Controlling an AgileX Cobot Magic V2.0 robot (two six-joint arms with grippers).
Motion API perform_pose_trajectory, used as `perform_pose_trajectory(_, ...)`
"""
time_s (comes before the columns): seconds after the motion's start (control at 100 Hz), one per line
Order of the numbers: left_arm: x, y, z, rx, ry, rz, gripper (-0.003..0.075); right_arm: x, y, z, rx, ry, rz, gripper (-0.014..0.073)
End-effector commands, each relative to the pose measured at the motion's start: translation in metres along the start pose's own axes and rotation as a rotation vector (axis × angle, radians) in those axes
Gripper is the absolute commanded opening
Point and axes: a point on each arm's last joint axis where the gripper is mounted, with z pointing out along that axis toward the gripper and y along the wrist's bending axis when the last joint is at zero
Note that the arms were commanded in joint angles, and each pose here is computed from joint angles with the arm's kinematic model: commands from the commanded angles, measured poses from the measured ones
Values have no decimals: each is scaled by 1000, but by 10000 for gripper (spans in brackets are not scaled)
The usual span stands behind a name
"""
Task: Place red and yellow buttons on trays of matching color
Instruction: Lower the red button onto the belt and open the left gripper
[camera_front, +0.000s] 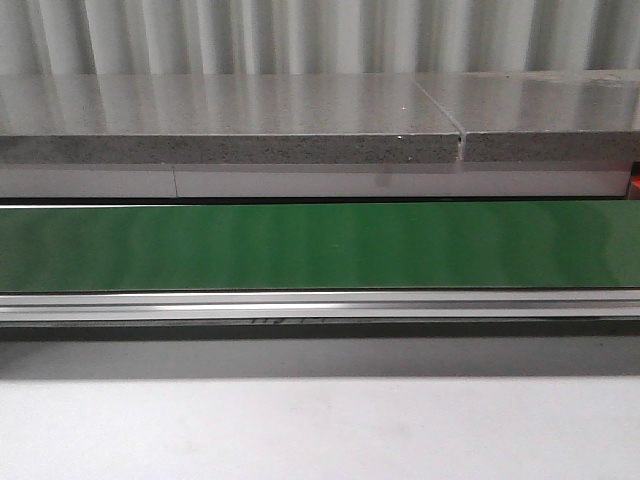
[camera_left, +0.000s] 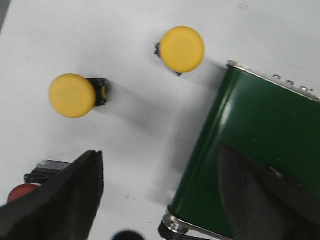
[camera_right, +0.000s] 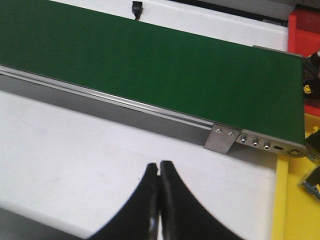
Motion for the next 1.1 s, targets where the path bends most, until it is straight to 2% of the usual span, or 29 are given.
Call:
perform_pose_trajectory(0.0,0,15,-27,-12,-66,-45,474,-11,-1,-4,11,-76,-13,-67)
perform_pose_trajectory(0.25,-4,48,-11,-39,-8,-132,474,-11,-1,-4,11,-76,-13,-67)
perform_pose_trajectory(0.62,-18,54,42,-42,64,-138,474,-11,-1,-4,11,-76,-13,-67)
perform_pose_trajectory(1.0,-31,60,85,-48,39,-142,472,-11,-1,-4,11,-76,-13,-67)
perform_pose_trajectory(1.09,-33,60,88,-47,22,-141,447,-11,-1,-4,11,-76,-13,-67)
